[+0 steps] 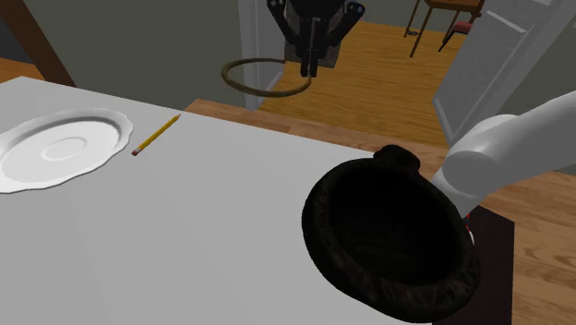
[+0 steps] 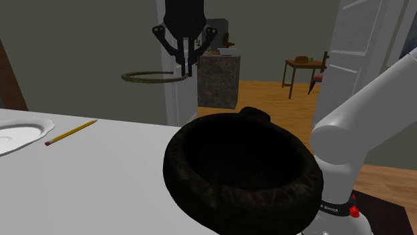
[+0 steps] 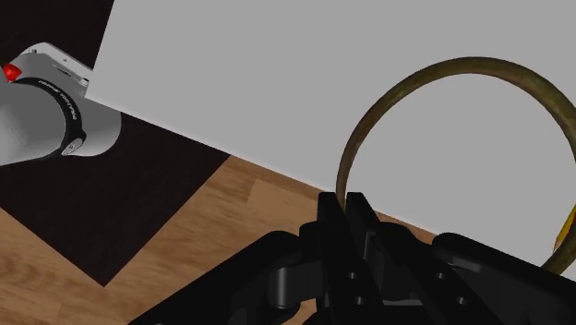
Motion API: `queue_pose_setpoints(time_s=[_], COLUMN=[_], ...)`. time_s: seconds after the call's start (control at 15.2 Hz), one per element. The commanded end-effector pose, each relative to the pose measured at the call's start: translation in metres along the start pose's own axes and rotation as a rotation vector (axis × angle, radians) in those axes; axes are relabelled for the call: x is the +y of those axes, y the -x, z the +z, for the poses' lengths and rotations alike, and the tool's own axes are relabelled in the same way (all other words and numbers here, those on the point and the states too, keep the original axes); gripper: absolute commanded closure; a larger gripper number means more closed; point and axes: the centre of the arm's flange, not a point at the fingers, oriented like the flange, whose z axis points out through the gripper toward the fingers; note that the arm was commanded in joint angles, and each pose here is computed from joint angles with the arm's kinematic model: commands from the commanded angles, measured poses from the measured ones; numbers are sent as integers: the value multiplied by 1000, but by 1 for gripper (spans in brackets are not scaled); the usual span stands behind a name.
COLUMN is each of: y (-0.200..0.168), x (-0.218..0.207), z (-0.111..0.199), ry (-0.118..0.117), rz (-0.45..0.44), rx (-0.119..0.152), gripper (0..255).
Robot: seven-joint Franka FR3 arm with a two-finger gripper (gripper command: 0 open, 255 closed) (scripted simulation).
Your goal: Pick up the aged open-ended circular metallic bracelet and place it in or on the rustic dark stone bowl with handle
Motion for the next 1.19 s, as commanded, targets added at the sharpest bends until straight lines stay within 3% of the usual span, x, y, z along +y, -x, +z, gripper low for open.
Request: queue_pose_setpoints(time_s=[0.0, 0.46, 1.12], y=[2, 7, 121], x=[0, -1, 65], z=[-10, -42, -34], ry=[0, 0, 0], rz=[0, 0, 0], rx=[0, 0, 0], gripper=[255, 255, 255])
